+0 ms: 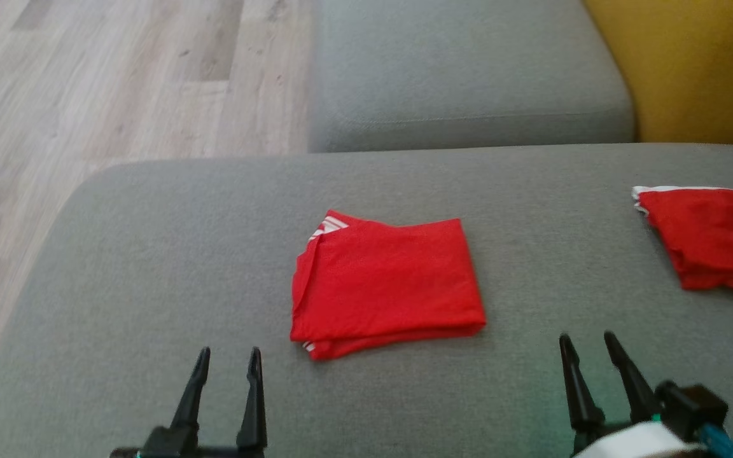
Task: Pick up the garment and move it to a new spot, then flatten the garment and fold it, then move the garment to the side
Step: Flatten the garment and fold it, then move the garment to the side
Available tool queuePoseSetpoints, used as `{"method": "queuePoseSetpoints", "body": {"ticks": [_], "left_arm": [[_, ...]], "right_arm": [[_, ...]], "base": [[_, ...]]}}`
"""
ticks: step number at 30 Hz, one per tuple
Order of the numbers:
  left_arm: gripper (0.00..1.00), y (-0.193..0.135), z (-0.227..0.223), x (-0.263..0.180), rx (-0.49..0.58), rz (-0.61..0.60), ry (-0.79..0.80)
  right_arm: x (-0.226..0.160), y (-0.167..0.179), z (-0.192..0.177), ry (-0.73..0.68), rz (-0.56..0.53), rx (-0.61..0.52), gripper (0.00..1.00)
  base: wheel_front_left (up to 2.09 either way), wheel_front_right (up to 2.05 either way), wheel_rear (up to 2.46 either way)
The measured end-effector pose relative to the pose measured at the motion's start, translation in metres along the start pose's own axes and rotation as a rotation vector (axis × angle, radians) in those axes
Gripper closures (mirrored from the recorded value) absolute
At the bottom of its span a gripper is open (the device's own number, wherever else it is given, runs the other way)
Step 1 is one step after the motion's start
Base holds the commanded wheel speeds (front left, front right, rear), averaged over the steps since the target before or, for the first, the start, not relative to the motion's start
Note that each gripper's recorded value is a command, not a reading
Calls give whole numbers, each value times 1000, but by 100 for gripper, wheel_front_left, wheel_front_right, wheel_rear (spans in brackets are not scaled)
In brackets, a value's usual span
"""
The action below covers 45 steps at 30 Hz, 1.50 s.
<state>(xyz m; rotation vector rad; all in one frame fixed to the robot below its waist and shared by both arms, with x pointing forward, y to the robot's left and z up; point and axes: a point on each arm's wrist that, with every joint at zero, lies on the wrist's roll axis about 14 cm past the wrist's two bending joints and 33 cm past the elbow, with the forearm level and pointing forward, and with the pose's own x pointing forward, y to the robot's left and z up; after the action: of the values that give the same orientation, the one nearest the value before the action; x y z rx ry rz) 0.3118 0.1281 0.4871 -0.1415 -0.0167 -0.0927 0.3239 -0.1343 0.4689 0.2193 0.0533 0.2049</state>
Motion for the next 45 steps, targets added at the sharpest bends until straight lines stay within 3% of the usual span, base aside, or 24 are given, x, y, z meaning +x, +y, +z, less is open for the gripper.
{"method": "queuePoseSetpoints", "body": {"ticks": [8, 23, 29, 35, 45], "left_arm": [[0, 1, -16, -6, 44, -18, 51], [0, 12, -22, -10, 34, 14, 68], [0, 19, -25, -13, 31, 40, 80], [0, 27, -26, -12, 27, 74, 88], [0, 34, -32, -7, 8, 130, 116]], "right_arm": [[-24, -6, -8, 10, -39, -16, 0], [-21, 0, -9, 16, -17, -23, 0], [-14, 1, -30, 87, -18, 35, 0], [42, 11, -31, 132, 37, 88, 0], [119, 7, -59, 382, 49, 129, 0]], "base": [[0, 0, 0], [0, 0, 0], [0, 0, 0], [0, 0, 0], [0, 0, 0]]}}
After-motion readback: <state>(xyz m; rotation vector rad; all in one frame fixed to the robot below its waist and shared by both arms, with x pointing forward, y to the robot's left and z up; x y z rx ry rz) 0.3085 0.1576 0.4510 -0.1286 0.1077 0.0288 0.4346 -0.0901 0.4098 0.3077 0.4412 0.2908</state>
